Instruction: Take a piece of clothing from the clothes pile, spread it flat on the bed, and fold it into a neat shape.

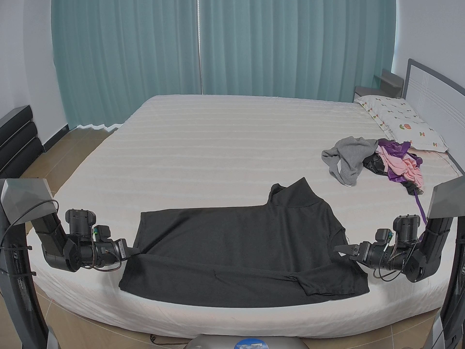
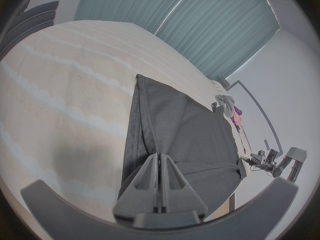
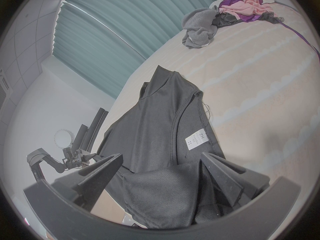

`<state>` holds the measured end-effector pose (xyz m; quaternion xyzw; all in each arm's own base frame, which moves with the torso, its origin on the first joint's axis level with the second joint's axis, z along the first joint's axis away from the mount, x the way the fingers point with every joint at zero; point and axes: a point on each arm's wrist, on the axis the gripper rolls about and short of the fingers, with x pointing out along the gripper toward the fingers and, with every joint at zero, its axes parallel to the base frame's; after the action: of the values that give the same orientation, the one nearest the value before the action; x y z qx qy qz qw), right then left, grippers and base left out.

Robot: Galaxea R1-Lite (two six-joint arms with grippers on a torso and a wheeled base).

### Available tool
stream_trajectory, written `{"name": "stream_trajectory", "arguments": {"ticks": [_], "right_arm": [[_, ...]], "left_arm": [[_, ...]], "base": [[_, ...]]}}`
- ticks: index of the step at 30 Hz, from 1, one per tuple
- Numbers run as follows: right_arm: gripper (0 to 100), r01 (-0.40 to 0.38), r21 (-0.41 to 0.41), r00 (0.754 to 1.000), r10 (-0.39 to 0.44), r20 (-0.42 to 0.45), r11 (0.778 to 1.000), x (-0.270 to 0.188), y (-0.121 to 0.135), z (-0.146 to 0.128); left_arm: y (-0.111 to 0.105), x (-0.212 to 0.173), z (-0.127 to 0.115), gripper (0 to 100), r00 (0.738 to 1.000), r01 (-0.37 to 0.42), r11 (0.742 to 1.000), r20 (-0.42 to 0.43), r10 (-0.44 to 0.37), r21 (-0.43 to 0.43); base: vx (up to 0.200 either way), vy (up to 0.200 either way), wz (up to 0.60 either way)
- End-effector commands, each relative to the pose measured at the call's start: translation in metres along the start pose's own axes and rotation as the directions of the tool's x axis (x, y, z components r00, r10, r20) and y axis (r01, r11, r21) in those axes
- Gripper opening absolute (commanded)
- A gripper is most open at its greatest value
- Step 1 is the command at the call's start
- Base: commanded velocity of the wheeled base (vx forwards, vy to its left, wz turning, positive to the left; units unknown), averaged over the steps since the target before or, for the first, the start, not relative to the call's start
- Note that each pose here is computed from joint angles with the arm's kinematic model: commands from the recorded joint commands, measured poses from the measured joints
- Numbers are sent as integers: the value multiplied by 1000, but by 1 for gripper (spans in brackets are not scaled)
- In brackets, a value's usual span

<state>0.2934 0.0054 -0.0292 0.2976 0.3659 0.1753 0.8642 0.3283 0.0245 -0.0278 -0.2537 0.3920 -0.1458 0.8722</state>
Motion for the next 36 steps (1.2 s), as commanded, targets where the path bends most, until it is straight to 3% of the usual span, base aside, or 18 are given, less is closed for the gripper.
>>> {"name": "stream_trajectory", "arguments": {"ticks": [1,11,23,24,36], "right_arm": [[100,-1,-3,1000,0,-16,1000,6,-2,-3],[100,12,-61,999,-15,-42,998,17,-17,-9],[100,7,-111,998,-14,-64,994,13,-16,-15],[0,6,-117,998,-14,-67,993,12,-16,-16],[0,10,-144,1000,-14,-26,989,1,-18,-16]], "left_arm": [[-4,-4,1,0,1000,4,1000,6,-4,2],[-2,-2,0,0,1000,1,1000,0,-1,-2],[-2,-3,-2,0,1000,0,1000,-3,0,-5],[-2,-3,-2,0,1000,-2,1000,-4,2,-6],[-1,-3,-2,0,1000,-3,1000,-3,3,-7]], "base": [[0,0,0],[0,0,0],[0,0,0],[0,0,0],[0,0,0]]}}
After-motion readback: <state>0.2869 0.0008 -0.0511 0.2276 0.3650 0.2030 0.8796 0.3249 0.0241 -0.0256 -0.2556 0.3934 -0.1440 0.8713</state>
